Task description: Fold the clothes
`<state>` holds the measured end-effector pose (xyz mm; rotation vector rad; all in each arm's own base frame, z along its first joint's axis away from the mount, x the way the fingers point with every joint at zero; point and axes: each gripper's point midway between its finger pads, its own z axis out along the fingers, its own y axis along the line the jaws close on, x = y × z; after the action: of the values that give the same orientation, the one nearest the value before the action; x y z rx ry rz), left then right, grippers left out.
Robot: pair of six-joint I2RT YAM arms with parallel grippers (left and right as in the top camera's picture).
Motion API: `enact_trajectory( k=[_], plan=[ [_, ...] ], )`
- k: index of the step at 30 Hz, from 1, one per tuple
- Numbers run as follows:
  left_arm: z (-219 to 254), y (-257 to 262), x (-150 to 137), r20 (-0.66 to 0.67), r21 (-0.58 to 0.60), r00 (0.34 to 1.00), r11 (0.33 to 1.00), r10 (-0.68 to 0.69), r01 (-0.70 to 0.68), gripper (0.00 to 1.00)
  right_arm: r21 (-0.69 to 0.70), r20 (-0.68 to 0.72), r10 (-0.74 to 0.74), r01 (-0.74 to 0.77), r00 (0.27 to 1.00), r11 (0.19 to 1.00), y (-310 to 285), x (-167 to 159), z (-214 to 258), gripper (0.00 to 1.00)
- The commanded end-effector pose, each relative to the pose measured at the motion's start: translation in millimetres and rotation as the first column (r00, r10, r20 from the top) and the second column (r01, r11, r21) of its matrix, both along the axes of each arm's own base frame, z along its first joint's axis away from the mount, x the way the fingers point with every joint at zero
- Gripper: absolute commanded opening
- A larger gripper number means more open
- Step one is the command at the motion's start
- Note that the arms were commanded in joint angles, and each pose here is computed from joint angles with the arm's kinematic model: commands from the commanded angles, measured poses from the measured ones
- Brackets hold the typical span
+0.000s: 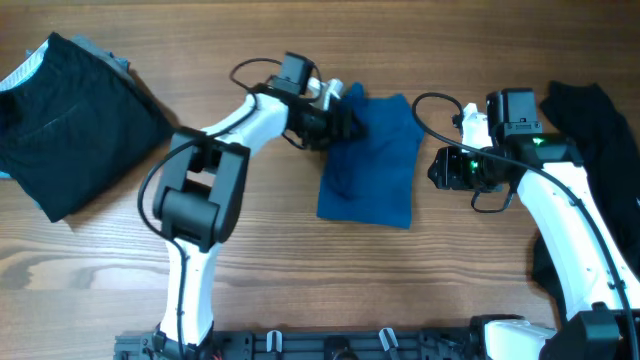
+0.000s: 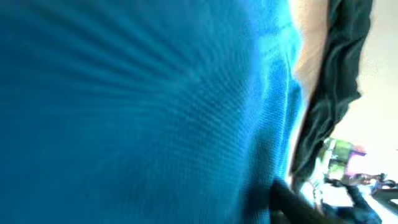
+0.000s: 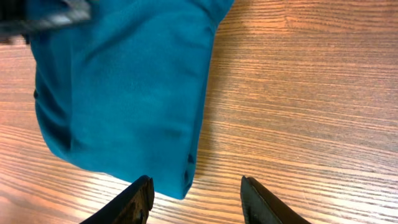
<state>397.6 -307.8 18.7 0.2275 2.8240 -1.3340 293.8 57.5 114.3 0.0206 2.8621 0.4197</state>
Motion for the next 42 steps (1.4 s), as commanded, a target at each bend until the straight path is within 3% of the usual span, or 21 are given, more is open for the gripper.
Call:
enact_trajectory(
  k=[1,3,4,6,9,13,15,21,25,39,42],
  plan=[
    [-40,3,-8,0.004,0.107,1.0,0.994,-0.01,0.01,0.4,-0.017,0.02,0.004,-0.004,1.0,1.0,-2,3,5,0.5],
    [-46,18,4,0.041,0.173,0.999,0.984,0.029,-0.035,0.08,-0.017,0.016,0.005,-0.004,1.0,1.0,-2,2,5,0.5],
    [-44,24,10,0.06,0.193,0.997,0.98,0.046,-0.057,0.04,-0.017,0.015,0.004,-0.004,1.0,1.0,-2,2,5,0.5],
    [-31,37,25,0.116,0.217,0.99,0.97,0.082,-0.106,0.04,-0.018,0.016,0.004,-0.004,1.0,1.0,-2,2,5,0.5],
    [26,88,66,0.323,0.306,0.93,0.911,0.174,-0.277,0.04,-0.022,0.016,0.003,-0.003,1.0,1.0,-3,2,5,0.5],
    [116,168,101,0.549,0.302,0.791,0.818,0.27,-0.49,0.04,-0.022,0.017,0.004,-0.003,1.0,1.0,-3,2,5,0.5],
    [158,223,111,0.637,0.283,0.689,0.727,0.345,-0.625,0.04,-0.022,0.017,0.003,-0.003,1.0,1.0,-3,2,5,0.5],
    [223,379,113,0.753,0.176,0.425,0.469,0.502,-0.866,0.04,-0.021,0.016,0.003,-0.003,1.0,1.0,-3,2,5,0.5],
    [228,456,99,0.752,0.146,0.338,0.356,0.567,-0.923,0.04,-0.021,0.016,0.003,-0.003,1.0,1.0,-3,2,5,0.5],
    [228,560,62,0.735,0.091,0.208,0.209,0.646,-0.974,0.11,-0.021,0.015,0.002,-0.002,1.0,1.0,-3,2,5,0.51],
    [242,542,76,0.732,-0.006,0.22,0.329,0.644,-0.944,0.08,-0.021,0.012,0.002,-0.002,1.0,1.0,-3,1,5,0.51]
  ],
)
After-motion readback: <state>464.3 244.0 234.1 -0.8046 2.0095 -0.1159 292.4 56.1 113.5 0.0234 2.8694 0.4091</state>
